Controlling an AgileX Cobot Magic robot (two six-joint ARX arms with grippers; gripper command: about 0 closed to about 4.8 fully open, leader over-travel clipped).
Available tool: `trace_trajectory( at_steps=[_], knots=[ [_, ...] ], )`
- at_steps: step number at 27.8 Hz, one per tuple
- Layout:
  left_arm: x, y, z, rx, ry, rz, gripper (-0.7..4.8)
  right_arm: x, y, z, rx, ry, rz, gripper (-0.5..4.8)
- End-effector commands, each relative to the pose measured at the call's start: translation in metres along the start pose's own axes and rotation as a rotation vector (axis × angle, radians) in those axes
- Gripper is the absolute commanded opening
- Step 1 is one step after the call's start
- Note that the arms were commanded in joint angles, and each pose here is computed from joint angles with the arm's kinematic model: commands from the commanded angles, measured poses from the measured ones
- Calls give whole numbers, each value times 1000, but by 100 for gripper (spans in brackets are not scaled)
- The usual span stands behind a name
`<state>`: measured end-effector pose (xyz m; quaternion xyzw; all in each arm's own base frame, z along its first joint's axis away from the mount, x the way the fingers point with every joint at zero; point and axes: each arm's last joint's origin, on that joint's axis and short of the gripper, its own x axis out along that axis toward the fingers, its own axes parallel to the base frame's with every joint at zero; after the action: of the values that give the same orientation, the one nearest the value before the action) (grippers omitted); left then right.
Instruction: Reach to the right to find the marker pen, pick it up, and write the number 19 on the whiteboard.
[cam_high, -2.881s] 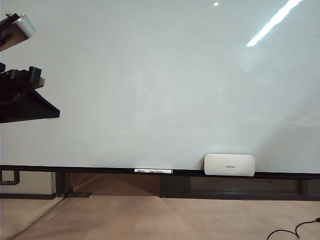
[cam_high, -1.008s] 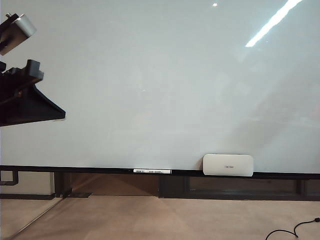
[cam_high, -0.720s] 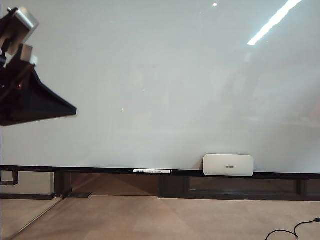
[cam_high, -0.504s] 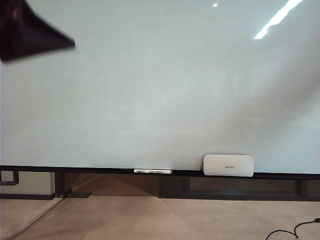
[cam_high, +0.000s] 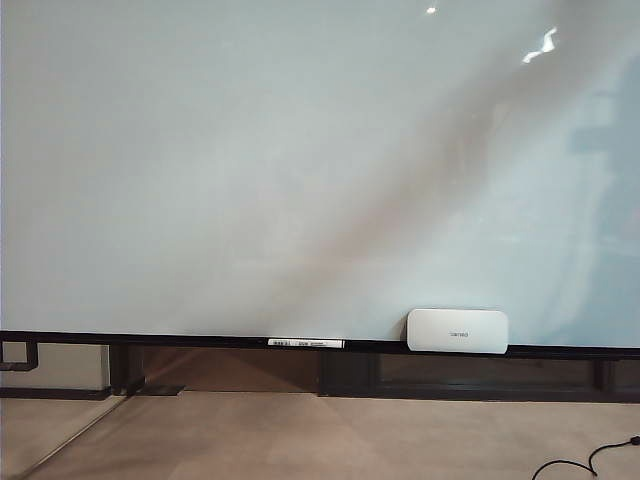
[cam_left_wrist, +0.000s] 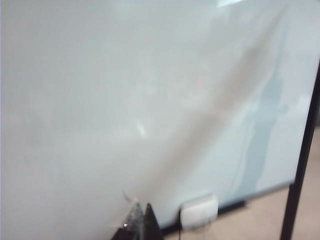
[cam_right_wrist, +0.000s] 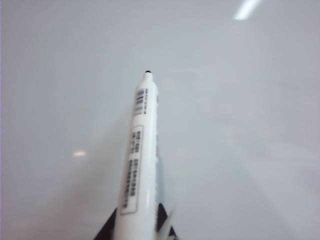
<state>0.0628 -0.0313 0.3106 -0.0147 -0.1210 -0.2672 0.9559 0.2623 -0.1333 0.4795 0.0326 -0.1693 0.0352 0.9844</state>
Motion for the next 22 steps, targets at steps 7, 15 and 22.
trace_trajectory(
  at_steps=[7,15,22],
  knots=[
    [-26,-3,34,46,54,30,-5,20,107,-8,165,89,273,-2],
    [-31,-4,47,47,14,20,-5,32,197,-35,177,168,383,-2],
    [-33,-4,51,48,4,1,-5,27,257,-53,176,252,413,-2]
  ],
)
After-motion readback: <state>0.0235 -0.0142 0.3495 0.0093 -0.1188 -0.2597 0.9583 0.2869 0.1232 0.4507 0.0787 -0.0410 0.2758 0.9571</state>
